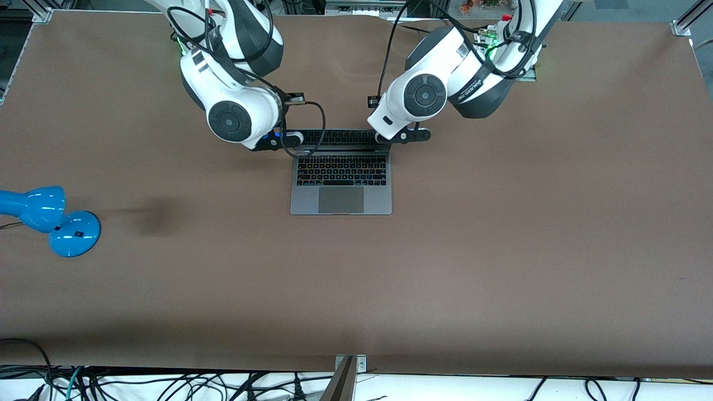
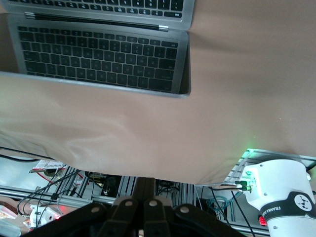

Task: Close laptop with both arms from behind
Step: 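Lower both grippers behind the laptop lid and press against its back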

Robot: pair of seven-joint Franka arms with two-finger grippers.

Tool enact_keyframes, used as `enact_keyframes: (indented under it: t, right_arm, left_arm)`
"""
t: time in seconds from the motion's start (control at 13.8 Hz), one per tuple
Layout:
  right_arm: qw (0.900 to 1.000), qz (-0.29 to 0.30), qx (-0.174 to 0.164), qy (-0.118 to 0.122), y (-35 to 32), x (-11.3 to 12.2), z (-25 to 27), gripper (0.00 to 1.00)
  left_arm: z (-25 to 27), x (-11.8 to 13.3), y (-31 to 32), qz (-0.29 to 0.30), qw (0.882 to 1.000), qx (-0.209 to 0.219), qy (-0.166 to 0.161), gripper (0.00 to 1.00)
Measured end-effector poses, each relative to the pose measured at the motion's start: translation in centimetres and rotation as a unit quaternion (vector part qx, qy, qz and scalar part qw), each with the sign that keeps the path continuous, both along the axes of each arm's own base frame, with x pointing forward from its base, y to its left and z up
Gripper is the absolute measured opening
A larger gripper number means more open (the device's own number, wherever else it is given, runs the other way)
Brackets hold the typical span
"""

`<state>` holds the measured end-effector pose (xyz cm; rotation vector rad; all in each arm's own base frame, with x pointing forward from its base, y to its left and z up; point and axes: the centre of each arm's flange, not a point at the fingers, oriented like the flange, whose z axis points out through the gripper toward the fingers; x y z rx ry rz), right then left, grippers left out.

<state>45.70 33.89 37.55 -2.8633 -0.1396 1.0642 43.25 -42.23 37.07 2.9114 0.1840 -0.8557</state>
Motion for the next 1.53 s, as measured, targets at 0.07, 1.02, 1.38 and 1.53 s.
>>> enact_keyframes:
  t: [0.07,1.02,1.38,1.53]
  right_arm:
    - [1.000,0.000,-0.003,0.008,0.0,0.1,-0.9,0.01]
    - [0.999,-0.029,0.019,-0.026,0.1,2.8,-4.5,0.01]
    - [0.998,-0.041,0.028,-0.046,-1.8,5.0,-4.0,0.01]
    - [0.997,-0.046,0.030,-0.050,-2.1,5.6,-4.0,0.01]
  left_arm:
    - [-0.4,0.1,-0.2,0.002,1.000,-0.002,-0.001,0.01]
    - [-3.4,2.6,-0.7,0.036,0.999,-0.026,-0.027,0.01]
    - [-3.7,4.4,-0.4,0.045,0.998,-0.029,-0.032,0.01]
    - [-4.0,5.2,0.1,0.052,0.998,-0.028,-0.033,0.01]
